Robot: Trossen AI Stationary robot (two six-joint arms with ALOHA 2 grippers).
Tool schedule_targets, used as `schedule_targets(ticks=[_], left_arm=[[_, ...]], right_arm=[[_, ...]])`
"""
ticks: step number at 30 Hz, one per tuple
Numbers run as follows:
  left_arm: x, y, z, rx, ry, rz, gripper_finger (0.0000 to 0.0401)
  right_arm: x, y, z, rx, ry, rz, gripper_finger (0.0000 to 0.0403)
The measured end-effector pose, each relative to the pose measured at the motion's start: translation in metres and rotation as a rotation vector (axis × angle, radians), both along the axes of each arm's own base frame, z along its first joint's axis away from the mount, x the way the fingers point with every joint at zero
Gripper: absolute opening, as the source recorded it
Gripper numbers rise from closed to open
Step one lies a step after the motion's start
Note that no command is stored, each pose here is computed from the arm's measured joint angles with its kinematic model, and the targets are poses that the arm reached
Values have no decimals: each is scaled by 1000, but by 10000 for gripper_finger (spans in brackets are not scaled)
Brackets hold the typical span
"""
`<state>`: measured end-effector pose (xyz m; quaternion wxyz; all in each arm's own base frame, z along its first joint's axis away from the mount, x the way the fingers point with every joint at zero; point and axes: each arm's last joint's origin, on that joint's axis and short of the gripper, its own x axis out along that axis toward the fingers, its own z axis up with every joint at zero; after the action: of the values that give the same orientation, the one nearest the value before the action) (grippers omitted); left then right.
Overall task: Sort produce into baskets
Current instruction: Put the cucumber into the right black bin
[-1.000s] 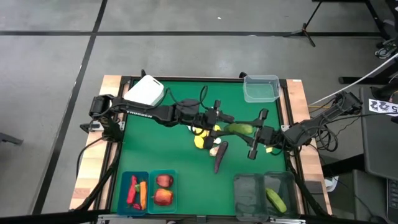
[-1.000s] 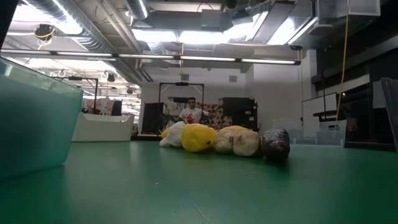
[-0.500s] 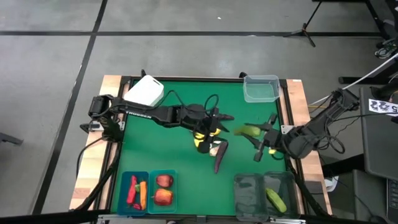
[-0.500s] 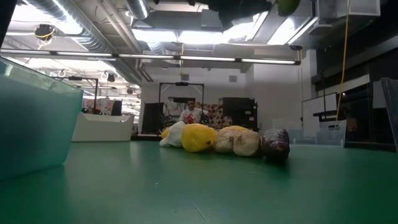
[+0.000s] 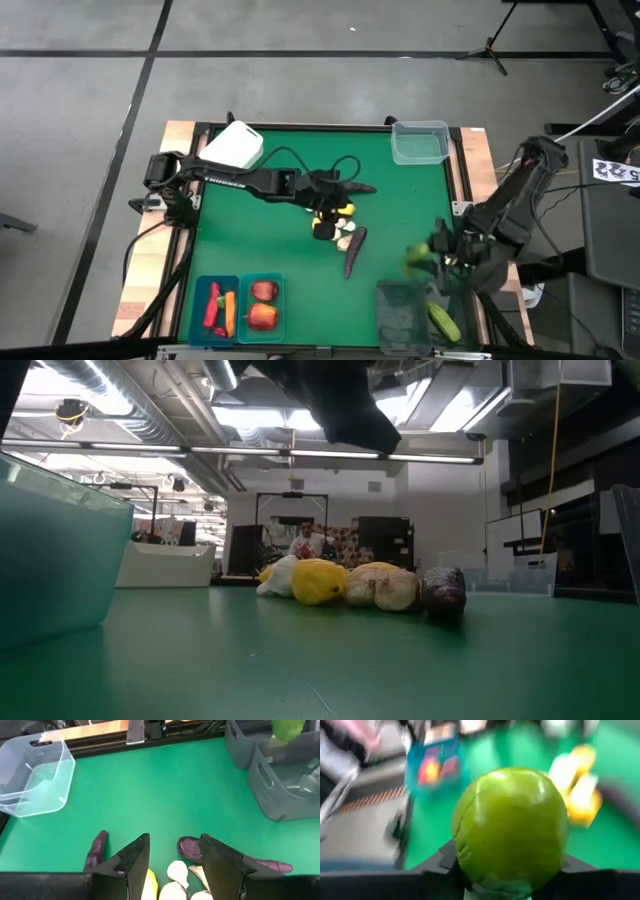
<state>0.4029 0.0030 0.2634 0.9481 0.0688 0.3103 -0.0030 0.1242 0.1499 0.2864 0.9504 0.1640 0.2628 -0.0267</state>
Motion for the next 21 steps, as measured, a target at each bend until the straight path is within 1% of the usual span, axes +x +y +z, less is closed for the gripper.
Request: schedule_targets(ticks=[4,6,11,14,17,21], left_arm=[[0,5,0,1,-2,17,168],[0,7,0,-8,-3,30,168],[0,7,0,-20,-5,39,168],[0,7,0,-21,-6,39,168],[0,7,0,-21,-6,39,169],[0,7,0,4,-5,41,169]], right_arm=[[-16,14,-12,200,213,76,146],[-23,22,-15,277,296,102,146],[-40,36,-21,417,436,87,158],[-48,45,-28,461,491,41,153],[-56,56,-38,471,552,15,153],[-62,65,-51,459,616,-44,182]])
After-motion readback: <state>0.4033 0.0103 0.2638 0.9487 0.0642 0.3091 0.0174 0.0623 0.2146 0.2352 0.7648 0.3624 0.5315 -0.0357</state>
